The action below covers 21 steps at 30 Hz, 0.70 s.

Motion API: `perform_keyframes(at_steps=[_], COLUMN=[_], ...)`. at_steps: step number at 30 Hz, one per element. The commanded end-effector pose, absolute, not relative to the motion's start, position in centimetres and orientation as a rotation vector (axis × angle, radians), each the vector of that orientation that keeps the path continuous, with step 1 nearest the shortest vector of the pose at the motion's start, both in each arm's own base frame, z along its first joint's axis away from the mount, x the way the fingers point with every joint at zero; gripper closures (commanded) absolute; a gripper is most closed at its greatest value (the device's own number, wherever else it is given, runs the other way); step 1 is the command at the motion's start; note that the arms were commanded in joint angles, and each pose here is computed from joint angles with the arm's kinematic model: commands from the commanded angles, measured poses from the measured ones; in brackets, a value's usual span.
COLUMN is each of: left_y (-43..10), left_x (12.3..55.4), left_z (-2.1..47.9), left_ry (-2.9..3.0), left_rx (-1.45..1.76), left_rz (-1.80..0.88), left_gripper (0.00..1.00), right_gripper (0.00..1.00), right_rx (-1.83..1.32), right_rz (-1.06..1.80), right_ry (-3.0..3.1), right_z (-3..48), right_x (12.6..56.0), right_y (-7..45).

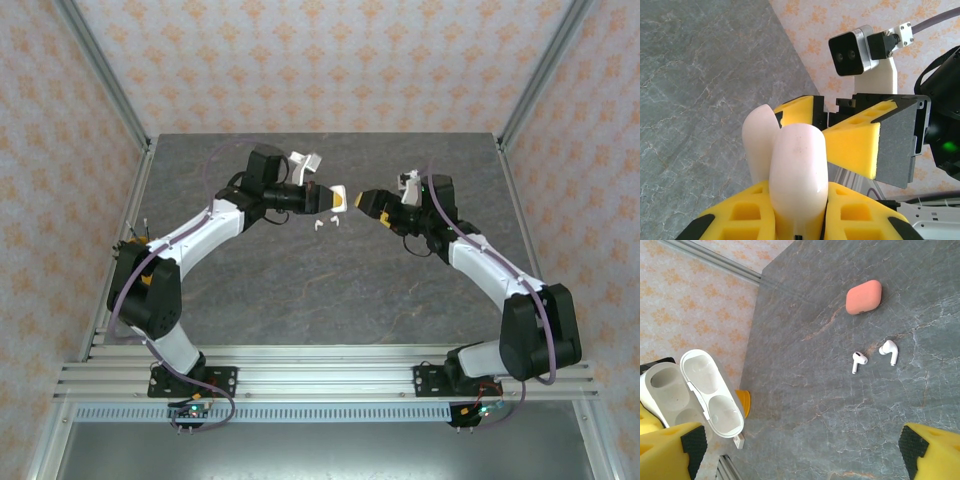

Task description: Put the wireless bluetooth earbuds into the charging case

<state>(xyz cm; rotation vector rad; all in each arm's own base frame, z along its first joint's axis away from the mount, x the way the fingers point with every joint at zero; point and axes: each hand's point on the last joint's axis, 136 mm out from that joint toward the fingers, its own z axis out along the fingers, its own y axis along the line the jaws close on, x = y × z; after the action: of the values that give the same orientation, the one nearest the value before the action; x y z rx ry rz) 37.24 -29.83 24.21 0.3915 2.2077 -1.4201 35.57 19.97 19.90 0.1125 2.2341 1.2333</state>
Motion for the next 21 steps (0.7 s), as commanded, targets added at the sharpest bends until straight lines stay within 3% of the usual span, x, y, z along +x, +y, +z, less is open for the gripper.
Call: perform_keyframes(at_steps=[1,4,9,12,21], left_y=[-30.6,-30.8,-31.1,-31.2,-31.4], left_x=[37.2,37.0,36.9,36.9,36.5], left_z=[26.7,27.2,27.6,27.7,27.4], left_ry=[2.13,2.118,2.111,2.11,2.132], left_rx=[0.467,0.483,0.502,0.505,0.52], left_rz=[-1.465,-1.484,-1.512,-1.517,-1.524], left_gripper=[0.97,0.97,0.96,0.97,0.97], right_gripper=[0.0,0.02,0.26,0.35,0.44], right_rx=[0.089,0.063,-0.033,-0.061,-0.109], right_rz=[1.255,1.294,1.401,1.422,1.451], right_ry=[2.17,2.15,2.13,2.124,2.094], right_z=[22.3,22.9,23.7,23.7,24.2], right_x=[35.9,35.8,35.1,34.9,34.8], right_y=[20.0,20.4,21.7,21.9,22.3])
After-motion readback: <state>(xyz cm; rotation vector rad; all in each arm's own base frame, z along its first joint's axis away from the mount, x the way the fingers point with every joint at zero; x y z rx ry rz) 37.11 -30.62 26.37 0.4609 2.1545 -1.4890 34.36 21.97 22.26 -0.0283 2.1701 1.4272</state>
